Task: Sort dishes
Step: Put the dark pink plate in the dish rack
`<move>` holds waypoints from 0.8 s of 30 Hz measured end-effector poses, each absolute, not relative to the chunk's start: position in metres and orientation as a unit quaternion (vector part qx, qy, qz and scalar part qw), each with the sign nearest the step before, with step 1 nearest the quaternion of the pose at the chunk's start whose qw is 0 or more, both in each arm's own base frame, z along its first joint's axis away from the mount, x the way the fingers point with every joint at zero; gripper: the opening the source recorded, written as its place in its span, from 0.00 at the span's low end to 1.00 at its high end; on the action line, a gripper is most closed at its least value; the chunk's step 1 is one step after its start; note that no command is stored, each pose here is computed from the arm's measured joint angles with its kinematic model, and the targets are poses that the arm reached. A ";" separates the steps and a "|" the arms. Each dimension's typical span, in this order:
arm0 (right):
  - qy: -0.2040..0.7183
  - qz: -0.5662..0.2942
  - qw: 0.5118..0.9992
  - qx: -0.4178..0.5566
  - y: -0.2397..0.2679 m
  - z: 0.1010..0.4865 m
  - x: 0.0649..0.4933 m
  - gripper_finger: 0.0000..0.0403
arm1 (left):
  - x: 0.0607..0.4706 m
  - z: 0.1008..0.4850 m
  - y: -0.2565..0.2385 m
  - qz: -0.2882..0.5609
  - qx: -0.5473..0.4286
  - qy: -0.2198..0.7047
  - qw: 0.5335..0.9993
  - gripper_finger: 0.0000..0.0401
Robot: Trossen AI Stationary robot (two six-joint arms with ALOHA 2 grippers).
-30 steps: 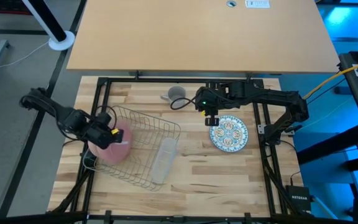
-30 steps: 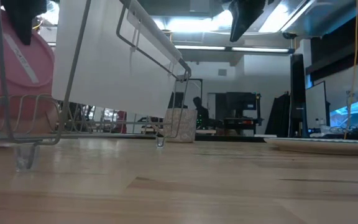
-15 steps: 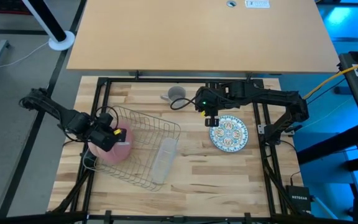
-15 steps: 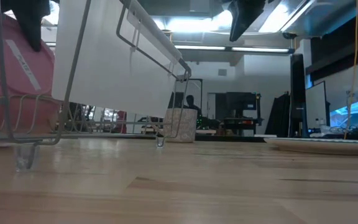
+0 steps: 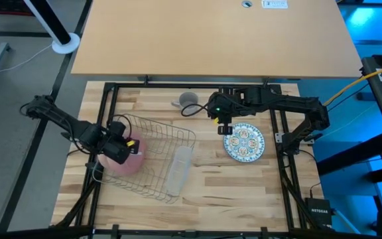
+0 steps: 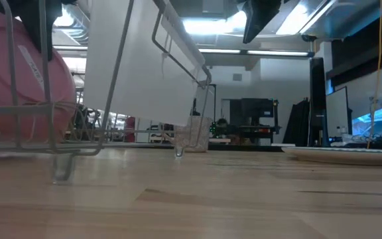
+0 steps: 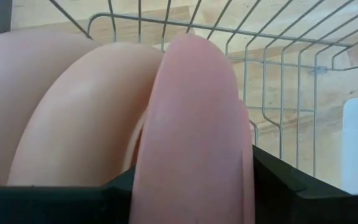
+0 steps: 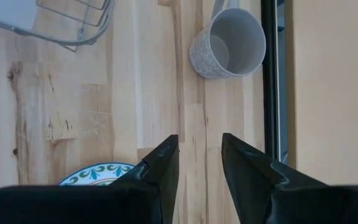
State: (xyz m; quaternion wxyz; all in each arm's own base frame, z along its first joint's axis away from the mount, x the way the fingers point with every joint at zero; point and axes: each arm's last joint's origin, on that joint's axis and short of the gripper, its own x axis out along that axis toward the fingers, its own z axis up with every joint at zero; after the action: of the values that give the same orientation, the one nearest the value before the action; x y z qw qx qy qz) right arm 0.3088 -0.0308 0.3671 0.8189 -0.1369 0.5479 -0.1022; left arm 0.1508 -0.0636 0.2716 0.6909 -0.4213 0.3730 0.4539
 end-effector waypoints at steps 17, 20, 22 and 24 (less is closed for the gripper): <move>0.548 -0.104 0.819 -0.134 -0.031 0.367 0.309 0.31 | 0.124 0.285 -0.048 0.399 -0.430 0.366 0.723 0.38; 0.548 -0.104 0.819 -0.134 -0.031 0.367 0.309 0.31 | 0.123 0.284 -0.048 0.399 -0.429 0.368 0.722 0.38; 0.548 -0.104 0.819 -0.134 -0.031 0.367 0.309 0.31 | 0.121 0.285 -0.047 0.394 -0.431 0.369 0.723 0.38; 0.548 -0.104 0.819 -0.134 -0.031 0.367 0.309 0.31 | 0.119 0.286 -0.046 0.383 -0.422 0.376 0.731 0.38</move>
State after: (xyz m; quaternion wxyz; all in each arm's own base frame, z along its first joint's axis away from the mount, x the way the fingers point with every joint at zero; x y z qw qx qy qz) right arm 0.3087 -0.0308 0.3671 0.8192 -0.1340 0.5478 -0.1041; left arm 0.1194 -0.0462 0.2865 0.7313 -0.4216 0.3756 0.3826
